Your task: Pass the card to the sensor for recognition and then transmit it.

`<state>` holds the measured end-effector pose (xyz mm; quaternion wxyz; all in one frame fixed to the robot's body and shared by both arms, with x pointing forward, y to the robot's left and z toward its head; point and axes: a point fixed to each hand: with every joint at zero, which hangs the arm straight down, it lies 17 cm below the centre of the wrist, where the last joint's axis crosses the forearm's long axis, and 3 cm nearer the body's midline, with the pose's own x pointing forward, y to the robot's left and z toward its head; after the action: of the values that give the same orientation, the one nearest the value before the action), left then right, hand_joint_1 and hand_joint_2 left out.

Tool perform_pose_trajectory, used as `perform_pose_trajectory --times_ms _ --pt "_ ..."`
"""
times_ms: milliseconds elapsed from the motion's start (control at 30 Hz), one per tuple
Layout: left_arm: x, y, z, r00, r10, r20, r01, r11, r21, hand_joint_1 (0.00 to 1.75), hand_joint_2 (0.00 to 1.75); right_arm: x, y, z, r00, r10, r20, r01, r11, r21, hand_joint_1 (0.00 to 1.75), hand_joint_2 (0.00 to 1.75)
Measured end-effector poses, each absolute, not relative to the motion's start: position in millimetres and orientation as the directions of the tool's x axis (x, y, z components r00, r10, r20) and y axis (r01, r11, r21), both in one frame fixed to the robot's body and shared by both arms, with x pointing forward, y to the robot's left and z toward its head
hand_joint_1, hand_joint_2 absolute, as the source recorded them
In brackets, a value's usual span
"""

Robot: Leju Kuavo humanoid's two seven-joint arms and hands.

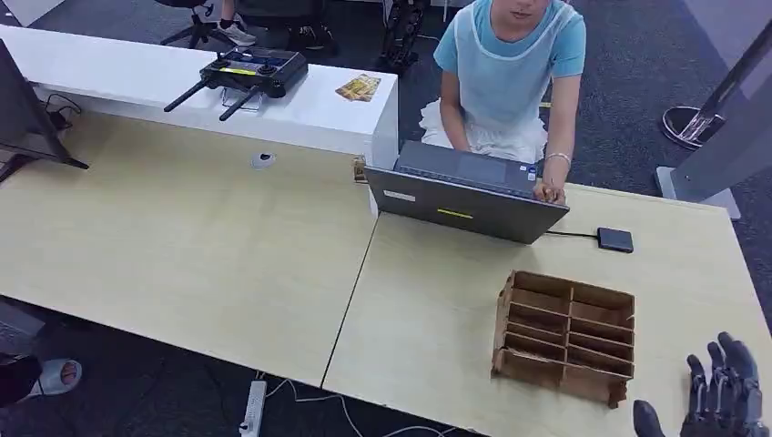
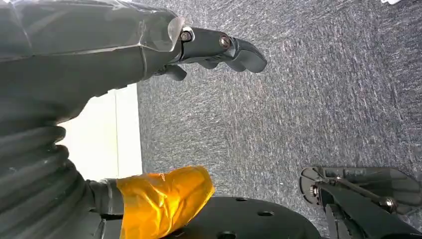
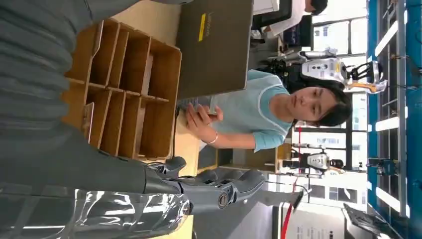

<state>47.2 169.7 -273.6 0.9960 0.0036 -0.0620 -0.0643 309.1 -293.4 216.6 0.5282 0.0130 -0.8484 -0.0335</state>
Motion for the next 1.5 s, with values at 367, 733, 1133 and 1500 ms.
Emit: perform_pose_trajectory --times_ms 367,733,1133,1500 --pt "47 170 -274 0.984 -0.128 0.124 0.127 0.992 0.018 0.00 1.75 309 -293 217 -0.443 -0.062 0.894 0.009 0.997 0.073 0.00 1.75" --pt "48 171 -274 0.984 -0.129 0.124 0.127 0.992 0.024 0.00 1.75 309 -294 217 -0.443 -0.060 0.895 0.018 0.997 0.076 0.00 1.75" --pt "47 168 -273 0.987 -0.107 0.118 0.105 0.994 0.019 0.00 1.75 318 -301 189 -0.310 0.432 0.847 0.227 0.899 -0.375 0.00 1.75" --pt "45 167 -273 0.988 -0.110 0.107 0.109 0.994 0.017 0.00 1.75 324 -299 156 -0.153 0.750 0.644 0.247 0.660 -0.710 0.00 1.75"
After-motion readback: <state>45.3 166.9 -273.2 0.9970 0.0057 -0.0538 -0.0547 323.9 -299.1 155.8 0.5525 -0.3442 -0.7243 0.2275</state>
